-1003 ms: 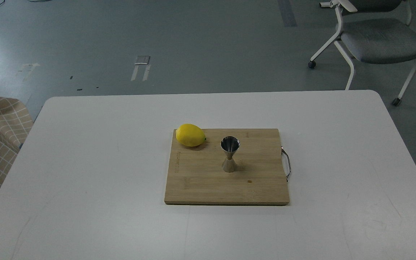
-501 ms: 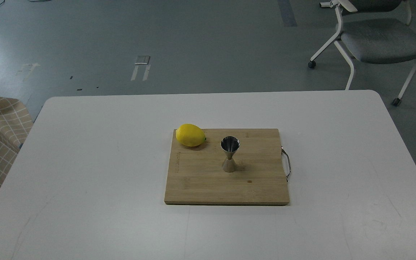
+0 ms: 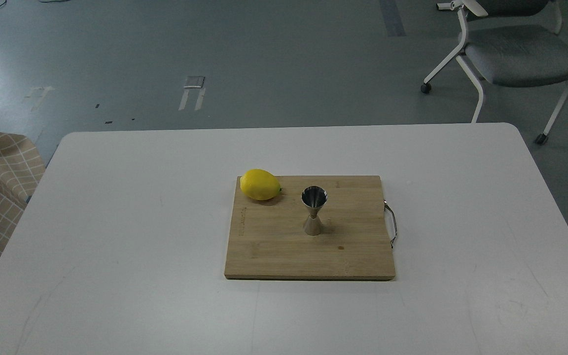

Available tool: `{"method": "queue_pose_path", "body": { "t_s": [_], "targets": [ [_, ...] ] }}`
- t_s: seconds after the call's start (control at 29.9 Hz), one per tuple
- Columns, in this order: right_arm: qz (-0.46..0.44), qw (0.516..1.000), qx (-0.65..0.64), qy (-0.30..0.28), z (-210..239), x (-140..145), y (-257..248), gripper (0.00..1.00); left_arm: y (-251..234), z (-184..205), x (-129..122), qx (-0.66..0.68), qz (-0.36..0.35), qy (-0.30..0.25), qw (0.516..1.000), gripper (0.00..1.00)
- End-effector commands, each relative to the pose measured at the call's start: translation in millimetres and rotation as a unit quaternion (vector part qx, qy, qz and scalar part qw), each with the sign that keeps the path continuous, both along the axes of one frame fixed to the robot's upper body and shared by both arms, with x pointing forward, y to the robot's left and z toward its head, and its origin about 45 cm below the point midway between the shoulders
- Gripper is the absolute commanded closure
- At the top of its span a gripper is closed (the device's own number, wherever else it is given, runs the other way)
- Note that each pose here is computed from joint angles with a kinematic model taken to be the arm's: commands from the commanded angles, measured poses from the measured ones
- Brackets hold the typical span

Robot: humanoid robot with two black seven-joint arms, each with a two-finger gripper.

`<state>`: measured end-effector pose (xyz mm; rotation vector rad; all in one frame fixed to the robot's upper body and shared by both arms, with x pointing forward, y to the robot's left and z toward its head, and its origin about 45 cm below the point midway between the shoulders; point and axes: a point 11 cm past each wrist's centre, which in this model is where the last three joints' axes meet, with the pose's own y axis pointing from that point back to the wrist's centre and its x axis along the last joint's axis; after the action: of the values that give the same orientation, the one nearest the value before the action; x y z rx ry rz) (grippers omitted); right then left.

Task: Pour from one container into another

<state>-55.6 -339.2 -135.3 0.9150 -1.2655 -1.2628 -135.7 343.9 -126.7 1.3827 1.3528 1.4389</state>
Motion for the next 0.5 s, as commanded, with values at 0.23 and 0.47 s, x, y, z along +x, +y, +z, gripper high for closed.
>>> {"method": "queue_pose_path", "body": {
  "t_s": [0.23,0.47],
  "targets": [
    [0.0,1.0,0.0,0.0,0.0,0.0,0.0,0.0,0.0,0.0,0.0,0.0,0.0,0.0,1.0,0.01],
    [0.0,1.0,0.0,0.0,0.0,0.0,0.0,0.0,0.0,0.0,0.0,0.0,0.0,0.0,1.0,0.01]
  ]
}}
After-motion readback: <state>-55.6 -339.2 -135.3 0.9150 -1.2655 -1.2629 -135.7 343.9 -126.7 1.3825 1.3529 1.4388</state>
